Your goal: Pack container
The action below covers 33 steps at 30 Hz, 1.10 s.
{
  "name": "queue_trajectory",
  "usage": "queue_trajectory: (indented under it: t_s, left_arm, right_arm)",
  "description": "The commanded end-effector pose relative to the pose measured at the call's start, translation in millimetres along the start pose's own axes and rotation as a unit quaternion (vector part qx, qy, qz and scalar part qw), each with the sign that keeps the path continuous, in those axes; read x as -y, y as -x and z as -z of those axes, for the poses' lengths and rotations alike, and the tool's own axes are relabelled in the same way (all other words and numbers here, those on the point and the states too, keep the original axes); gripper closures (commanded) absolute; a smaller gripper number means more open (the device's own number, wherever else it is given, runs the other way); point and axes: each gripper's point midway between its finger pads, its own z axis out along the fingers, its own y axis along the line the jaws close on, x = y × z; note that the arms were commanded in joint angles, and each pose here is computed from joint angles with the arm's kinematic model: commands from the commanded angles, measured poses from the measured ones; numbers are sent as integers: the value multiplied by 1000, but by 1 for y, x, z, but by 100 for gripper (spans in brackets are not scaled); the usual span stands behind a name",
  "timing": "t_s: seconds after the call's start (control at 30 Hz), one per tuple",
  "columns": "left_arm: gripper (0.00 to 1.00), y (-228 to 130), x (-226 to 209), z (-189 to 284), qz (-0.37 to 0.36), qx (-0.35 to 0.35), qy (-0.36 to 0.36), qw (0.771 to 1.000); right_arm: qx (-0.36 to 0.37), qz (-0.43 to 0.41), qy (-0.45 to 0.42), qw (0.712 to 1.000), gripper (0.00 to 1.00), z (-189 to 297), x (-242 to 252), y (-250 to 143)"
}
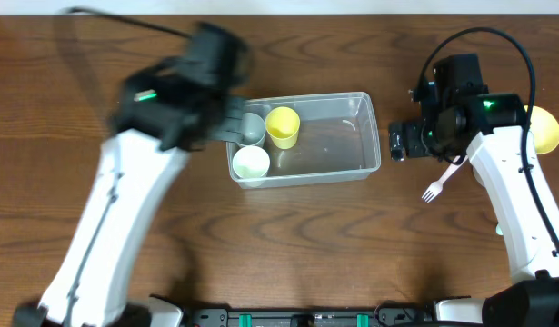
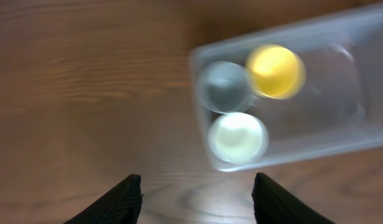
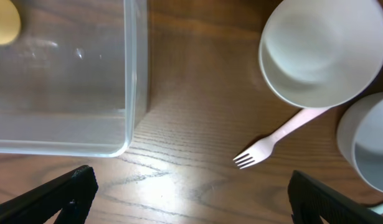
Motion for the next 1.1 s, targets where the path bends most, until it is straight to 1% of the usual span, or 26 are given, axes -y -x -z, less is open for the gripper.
queue_trajectory:
  t_s: [0.0,0.07,0.13,0.2,0.3,0.4,0.53,0.63,0.8,0.87,0.97,1.07]
  left_arm:
    - [39,1,-54,2,72,3,46,996]
    - [38,0,-75,0,108,-1,50,993]
    - [38,-3,-88,-6,137,-8,38,990]
    - [37,-6,-98,-17,162,-18,25,986]
    - [37,-11,-102,-37,178,-31,-8,984]
    - [37,-18,-101,-58,180,-42,-29,982]
    - [37,-31,-100,-80,181,-62,-31,981]
    - [37,-39,-100,-90,182,-73,-30,980]
    - [37,-41,-99,-95,182,-78,-31,980]
    - [37,-40,-100,-96,181,-74,-30,980]
    - [37,-39,-100,-96,181,-72,-30,980]
    - [37,-39,-100,-96,181,-73,-30,980]
  right_arm:
    - [71,-22,-39,996,1,42,13,36]
    - [108,-27,-65,992,1,65,23,54]
    - [131,-38,-80,987,1,80,33,68]
    - [132,-50,-78,987,1,78,41,76]
    - [91,-69,-63,991,1,47,52,79]
    - [32,-79,-68,994,1,1,64,76]
    - [-32,-75,-77,994,1,-60,72,71]
    - [-67,-74,-79,992,1,-98,75,66]
    - [-122,-75,-79,987,2,-147,77,50]
    - [-136,-75,-79,985,6,-159,77,45]
    - [-149,-74,-79,983,16,-170,77,39]
    - [-150,-74,-79,983,32,-173,77,39]
